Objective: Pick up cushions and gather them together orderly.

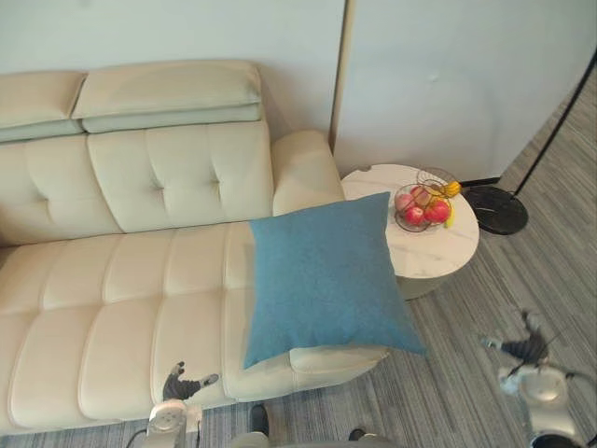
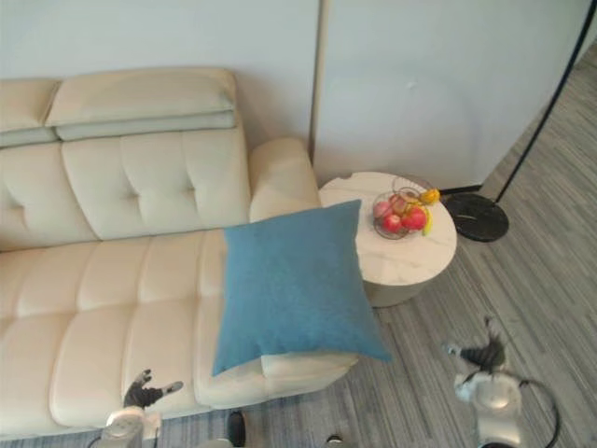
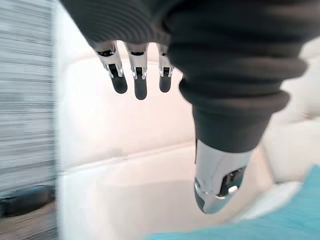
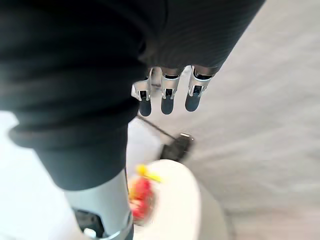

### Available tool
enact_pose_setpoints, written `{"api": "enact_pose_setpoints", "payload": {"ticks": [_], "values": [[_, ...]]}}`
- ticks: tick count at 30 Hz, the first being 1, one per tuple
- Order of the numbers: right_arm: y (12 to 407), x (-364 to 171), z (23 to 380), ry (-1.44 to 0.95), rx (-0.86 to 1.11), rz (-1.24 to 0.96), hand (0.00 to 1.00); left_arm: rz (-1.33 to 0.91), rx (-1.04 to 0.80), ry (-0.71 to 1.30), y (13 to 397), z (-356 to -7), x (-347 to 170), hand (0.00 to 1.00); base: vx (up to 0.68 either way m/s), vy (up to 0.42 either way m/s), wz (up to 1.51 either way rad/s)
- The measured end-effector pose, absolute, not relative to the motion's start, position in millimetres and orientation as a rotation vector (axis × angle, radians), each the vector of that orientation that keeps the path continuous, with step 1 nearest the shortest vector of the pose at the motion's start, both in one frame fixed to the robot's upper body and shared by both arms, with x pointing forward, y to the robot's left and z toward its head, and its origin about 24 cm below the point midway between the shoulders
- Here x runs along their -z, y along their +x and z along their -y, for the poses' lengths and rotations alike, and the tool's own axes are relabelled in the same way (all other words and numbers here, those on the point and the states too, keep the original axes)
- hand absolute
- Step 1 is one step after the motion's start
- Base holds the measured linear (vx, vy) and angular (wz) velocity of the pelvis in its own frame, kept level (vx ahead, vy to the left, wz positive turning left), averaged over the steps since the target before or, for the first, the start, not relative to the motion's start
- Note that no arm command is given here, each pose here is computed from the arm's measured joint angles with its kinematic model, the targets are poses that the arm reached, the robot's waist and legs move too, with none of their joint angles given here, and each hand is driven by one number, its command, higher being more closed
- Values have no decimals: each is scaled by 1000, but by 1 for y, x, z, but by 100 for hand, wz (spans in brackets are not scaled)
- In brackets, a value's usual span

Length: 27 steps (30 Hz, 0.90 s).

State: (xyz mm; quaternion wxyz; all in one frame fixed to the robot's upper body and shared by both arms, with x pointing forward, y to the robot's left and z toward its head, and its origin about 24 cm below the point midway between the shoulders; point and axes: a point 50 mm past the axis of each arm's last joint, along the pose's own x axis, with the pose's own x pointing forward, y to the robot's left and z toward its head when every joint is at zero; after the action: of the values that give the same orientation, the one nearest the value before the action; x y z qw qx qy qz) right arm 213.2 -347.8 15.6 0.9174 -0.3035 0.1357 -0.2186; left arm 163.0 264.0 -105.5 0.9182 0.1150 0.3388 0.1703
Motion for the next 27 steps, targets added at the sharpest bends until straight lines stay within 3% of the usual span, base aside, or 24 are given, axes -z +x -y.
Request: {"api": "enact_pose_setpoints", "payload": {"ticks": [4,7,14,20,27], "values": [[235,-18,324,-603,356,-228,0,-552,-364,208,190,-260,84,0,107,10,-1],[255,-17,296,-452,306,-178,0,-456,-352,169,211,-251,68,0,78,-2,12],[296,-25,243,-230,234,-90,0,-287,-222,117,260,-207,37,0,10,9,14],[310,-23,228,-132,257,-107,0,-210,-255,107,284,-198,17,0,-40,45,4],[314,-20,215,0,284,-111,0,-258,-271,72,282,-191,27,0,-78,28,-5]]}}
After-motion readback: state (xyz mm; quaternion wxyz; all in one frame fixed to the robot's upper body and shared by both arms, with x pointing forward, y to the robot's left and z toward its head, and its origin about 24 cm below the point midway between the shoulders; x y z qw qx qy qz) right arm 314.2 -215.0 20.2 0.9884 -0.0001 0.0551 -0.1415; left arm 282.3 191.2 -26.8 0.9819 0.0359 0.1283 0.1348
